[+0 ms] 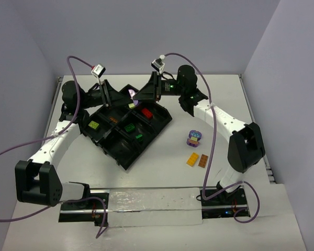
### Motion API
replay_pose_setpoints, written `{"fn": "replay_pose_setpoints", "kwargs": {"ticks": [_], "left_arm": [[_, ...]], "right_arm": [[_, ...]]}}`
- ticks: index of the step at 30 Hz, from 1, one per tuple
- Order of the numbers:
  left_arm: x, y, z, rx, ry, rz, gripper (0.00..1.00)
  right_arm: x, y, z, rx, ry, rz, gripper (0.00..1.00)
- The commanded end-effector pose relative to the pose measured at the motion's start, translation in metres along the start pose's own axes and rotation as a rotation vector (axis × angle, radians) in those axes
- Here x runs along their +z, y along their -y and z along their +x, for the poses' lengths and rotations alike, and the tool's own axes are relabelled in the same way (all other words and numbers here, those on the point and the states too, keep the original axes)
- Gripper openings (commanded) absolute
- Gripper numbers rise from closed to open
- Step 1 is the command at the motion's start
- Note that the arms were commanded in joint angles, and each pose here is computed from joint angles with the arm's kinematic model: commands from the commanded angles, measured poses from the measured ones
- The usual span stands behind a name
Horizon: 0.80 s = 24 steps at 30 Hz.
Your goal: Sort the legos into containers by color
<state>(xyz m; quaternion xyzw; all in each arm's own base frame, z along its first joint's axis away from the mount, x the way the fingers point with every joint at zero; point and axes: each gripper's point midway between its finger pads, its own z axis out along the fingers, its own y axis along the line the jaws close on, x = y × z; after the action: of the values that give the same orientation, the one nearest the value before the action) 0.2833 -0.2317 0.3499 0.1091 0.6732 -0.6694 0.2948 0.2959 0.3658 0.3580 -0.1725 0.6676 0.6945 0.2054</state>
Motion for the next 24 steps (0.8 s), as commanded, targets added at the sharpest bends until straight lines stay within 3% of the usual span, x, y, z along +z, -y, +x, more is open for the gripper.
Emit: {"fn": "replay_pose_setpoints", "kwargs": {"ticks": [1, 18, 21, 24], "left_arm": [[0.000, 0.012, -0.006, 0.072, 0.001, 0.045, 0.00], [-0.022, -0.017, -0.012, 0.054, 0.037, -0.077, 0.00], [-0.043, -0.063, -0.015, -0.020, 0.115, -0.335, 0.00], [-0.084, -0.124, 0.004, -0.129, 0.183, -0.708, 0.00]], "right_arm": [[-0.005, 0.011, -0.006, 0.029, 0.038, -0.024, 0.00], [-0.022, 0.024, -0.046, 0.052, 0.127, -0.030, 0.00], [-0.022, 0.038, -0.053, 0.050, 0.138, 0.050, 0.00], [-0.028, 0.070, -0.053, 0.025, 0.137, 0.241, 0.00]]}}
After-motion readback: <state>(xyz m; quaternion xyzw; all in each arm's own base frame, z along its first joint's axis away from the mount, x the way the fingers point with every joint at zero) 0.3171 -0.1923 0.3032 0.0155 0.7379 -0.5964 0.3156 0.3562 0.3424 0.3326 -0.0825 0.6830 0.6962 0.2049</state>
